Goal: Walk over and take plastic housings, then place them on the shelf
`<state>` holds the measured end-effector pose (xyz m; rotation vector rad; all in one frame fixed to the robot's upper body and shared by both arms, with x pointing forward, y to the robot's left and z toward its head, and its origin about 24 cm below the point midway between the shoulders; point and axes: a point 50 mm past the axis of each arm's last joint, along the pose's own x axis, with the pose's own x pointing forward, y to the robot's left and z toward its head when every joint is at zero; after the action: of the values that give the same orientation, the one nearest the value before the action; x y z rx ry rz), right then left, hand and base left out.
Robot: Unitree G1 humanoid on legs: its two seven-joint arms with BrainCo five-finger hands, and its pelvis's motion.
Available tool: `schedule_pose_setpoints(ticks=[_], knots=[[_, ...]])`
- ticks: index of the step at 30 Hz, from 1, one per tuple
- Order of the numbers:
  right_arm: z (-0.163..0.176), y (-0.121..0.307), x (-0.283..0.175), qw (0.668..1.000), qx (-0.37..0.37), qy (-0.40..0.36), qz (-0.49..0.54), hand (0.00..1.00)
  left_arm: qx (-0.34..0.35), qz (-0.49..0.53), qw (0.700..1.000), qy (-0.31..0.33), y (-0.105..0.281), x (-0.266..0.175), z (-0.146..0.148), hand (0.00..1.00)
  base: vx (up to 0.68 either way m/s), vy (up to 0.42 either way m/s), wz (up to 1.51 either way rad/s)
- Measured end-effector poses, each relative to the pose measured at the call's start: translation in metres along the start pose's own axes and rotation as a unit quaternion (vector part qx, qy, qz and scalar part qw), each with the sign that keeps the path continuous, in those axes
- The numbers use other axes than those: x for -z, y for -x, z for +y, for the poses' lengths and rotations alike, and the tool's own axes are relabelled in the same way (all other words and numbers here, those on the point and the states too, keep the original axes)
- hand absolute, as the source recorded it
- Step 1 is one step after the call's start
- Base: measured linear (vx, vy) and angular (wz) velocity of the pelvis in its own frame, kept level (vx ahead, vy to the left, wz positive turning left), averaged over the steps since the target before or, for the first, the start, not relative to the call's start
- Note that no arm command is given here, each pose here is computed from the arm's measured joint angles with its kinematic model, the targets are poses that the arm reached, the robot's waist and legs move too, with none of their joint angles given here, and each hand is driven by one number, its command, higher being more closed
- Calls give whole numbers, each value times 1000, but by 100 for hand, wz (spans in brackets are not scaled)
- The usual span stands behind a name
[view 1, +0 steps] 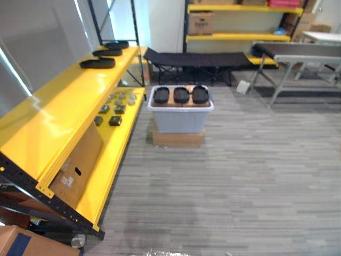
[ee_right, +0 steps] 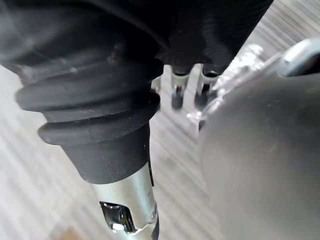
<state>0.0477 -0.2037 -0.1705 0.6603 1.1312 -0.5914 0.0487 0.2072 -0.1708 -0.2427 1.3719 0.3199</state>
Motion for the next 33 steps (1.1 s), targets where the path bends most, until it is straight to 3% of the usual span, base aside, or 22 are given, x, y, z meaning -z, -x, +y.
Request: schedule_pose_setpoints(ticks=[15, 33], knots=[[19, -4, -1, 1000, -19, -14, -2, 0, -8, 7, 1000, 0, 0, -1, 5, 0, 44, 15, 3], [25, -6, -6, 999, -26, 45, -8, 0, -7, 27, 1000, 14, -1, 5, 7, 0, -33, 11, 3]])
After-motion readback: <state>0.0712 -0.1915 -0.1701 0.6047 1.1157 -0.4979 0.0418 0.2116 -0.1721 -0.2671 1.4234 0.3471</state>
